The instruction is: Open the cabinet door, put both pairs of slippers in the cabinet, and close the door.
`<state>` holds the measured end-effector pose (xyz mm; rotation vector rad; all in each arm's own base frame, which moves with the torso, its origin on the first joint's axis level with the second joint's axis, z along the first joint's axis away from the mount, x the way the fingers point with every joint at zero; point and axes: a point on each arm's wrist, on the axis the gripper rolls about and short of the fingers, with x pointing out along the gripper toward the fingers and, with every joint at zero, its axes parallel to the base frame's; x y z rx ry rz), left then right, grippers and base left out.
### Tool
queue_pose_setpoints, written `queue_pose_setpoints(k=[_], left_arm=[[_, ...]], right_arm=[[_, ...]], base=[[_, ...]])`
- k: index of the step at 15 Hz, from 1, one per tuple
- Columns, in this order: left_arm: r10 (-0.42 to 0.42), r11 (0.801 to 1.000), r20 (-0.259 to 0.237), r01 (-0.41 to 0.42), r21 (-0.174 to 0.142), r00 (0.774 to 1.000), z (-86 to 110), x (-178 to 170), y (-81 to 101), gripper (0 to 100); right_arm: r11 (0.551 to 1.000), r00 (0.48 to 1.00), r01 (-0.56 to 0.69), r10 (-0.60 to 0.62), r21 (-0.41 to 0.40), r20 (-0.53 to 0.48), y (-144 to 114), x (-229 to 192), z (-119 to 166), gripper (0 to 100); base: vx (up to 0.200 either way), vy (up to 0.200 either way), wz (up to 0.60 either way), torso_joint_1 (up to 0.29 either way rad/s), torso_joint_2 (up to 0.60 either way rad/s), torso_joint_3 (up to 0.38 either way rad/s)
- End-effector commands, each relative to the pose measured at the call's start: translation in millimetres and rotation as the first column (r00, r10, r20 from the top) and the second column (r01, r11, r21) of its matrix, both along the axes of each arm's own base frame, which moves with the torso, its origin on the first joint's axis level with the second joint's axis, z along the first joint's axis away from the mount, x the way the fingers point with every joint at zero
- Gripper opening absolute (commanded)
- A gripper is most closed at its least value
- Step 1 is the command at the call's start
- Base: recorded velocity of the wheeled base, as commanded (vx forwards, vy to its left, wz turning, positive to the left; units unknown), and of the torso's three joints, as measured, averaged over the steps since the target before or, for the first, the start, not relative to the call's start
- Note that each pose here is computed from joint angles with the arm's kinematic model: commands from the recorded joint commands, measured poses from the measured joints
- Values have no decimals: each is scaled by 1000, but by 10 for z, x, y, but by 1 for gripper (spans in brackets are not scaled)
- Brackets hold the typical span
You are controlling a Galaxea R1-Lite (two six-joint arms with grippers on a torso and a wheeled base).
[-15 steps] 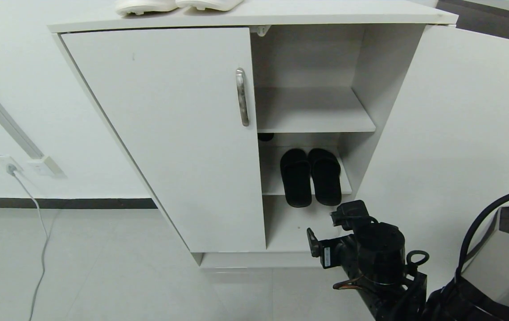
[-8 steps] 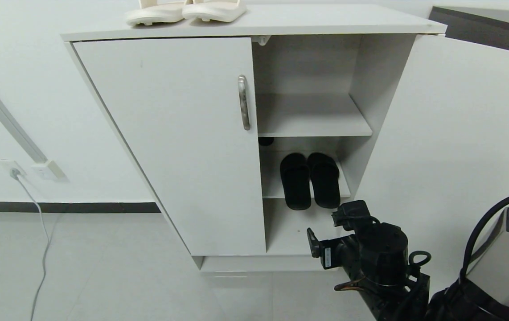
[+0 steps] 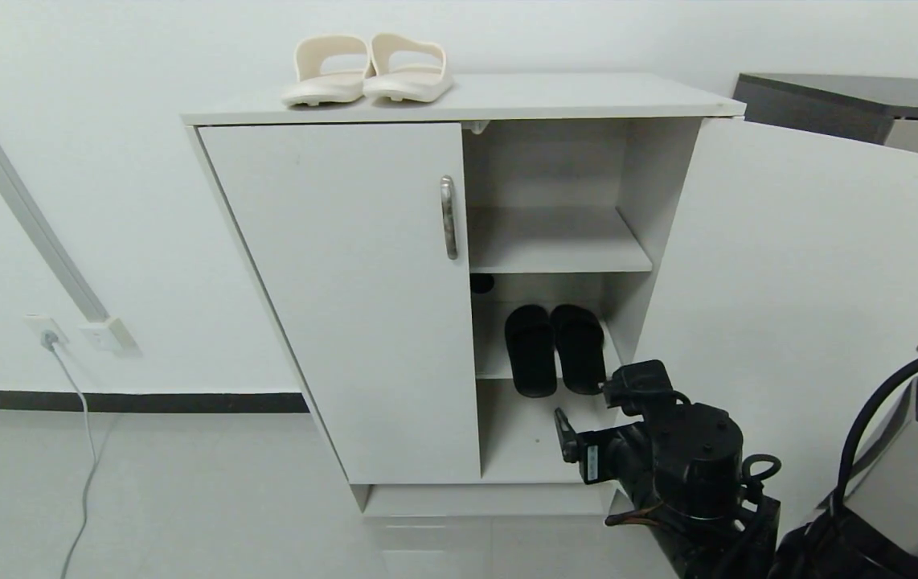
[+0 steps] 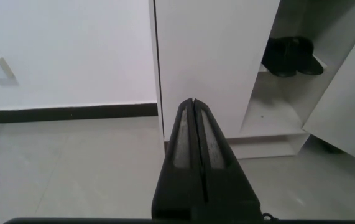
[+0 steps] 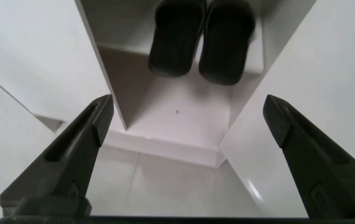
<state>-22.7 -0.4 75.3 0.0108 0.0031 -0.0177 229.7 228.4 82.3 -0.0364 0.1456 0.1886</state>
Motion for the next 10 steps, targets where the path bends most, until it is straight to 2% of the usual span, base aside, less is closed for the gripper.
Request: queue_pose_setpoints(k=[1, 10], left_arm=[[-1, 1000, 0, 1, 0, 1000, 1, 1, 0, 0], [4, 1000, 0, -4, -3, 1000, 1, 1, 1, 0]], right_arm=[[1000, 1000, -1, 1, 0, -1, -3, -5, -4, 100], [1000, 1000, -1, 1, 3, 3, -5, -6, -14, 100]], base=[[0, 0, 0, -7, -2, 203], [0, 0, 0, -1, 1, 20]])
